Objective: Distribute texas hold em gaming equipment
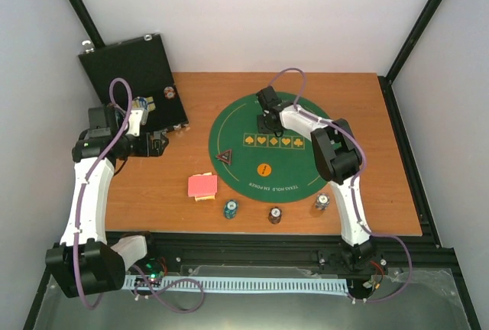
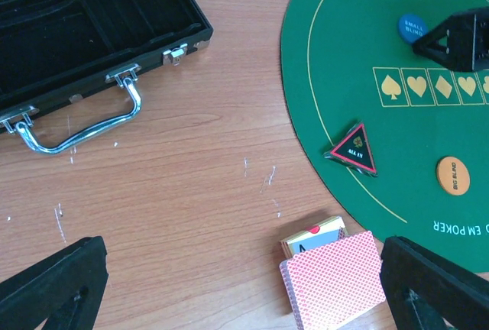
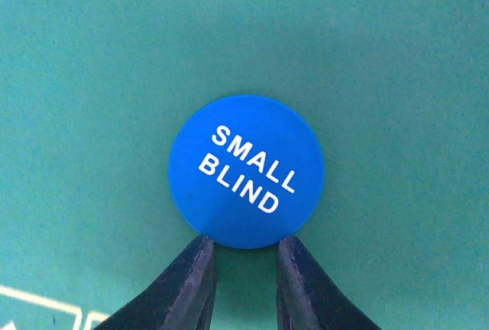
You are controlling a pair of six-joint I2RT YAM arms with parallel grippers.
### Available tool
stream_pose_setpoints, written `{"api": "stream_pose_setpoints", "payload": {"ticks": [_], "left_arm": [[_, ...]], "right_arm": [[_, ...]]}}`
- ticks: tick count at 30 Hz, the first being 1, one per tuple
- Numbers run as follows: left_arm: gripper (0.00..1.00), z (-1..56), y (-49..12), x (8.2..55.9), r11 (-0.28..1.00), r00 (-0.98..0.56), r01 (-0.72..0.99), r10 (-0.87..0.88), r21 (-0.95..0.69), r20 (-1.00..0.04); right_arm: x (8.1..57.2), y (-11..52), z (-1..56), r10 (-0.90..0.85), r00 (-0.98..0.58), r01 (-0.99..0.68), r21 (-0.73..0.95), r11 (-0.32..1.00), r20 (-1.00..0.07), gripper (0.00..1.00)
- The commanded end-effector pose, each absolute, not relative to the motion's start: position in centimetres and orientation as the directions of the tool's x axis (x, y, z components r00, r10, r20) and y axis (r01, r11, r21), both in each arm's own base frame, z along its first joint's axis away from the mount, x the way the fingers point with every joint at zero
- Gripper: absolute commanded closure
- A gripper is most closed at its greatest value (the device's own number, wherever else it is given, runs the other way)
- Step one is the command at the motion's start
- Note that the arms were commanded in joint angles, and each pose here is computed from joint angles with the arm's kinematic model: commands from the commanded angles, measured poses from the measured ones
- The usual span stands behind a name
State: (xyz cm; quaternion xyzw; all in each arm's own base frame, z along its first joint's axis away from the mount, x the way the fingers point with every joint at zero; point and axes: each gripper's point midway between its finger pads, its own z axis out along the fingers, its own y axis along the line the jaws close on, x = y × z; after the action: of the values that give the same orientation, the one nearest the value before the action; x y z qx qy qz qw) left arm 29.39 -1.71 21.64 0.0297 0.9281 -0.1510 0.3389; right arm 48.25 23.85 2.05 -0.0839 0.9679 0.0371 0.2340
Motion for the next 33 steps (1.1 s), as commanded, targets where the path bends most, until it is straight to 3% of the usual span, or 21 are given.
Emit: {"api": "stream_pose_setpoints", "payload": {"ticks": [1, 13, 16, 22, 33], "left_arm": [[0.00, 23.6, -1.6, 30.5, 0.951, -0.732, 0.181, -0.042, -0.252, -0.681], [0.00, 23.6, -1.7, 30.9, 0.948, -0.733, 0.184, -0.042, -0.258, -0.679], [0.00, 23.8, -1.7, 30.7, 0.947, -0.731, 0.188, -0.041, -0.259, -0.681], [0.00, 23.8, -2.1, 30.2, 0.941, -0.745, 0.197, -0.038, -0.275, -0.666], [0.00, 24.7, -2.2, 29.5, 0.943, -0.733, 0.193, -0.046, -0.272, -0.679]], "right_arm": [[49.0, 23.5, -1.0, -0.189, -0.901, -0.215, 0.024, 0.976, -0.391, 0.82], [52.6, 25.0, -0.1, -0.223, -0.886, -0.256, 0.026, 0.966, -0.407, 0.81], [51.5, 25.2, 1.4, -0.226, -0.879, -0.263, 0.030, 0.964, -0.419, 0.72], [45.2, 27.5, 4.7, -0.306, -0.841, -0.340, -0.003, 0.940, -0.447, 0.59], [33.6, 29.0, 3.6, -0.334, -0.856, -0.352, -0.028, 0.936, -0.395, 0.68]]}}
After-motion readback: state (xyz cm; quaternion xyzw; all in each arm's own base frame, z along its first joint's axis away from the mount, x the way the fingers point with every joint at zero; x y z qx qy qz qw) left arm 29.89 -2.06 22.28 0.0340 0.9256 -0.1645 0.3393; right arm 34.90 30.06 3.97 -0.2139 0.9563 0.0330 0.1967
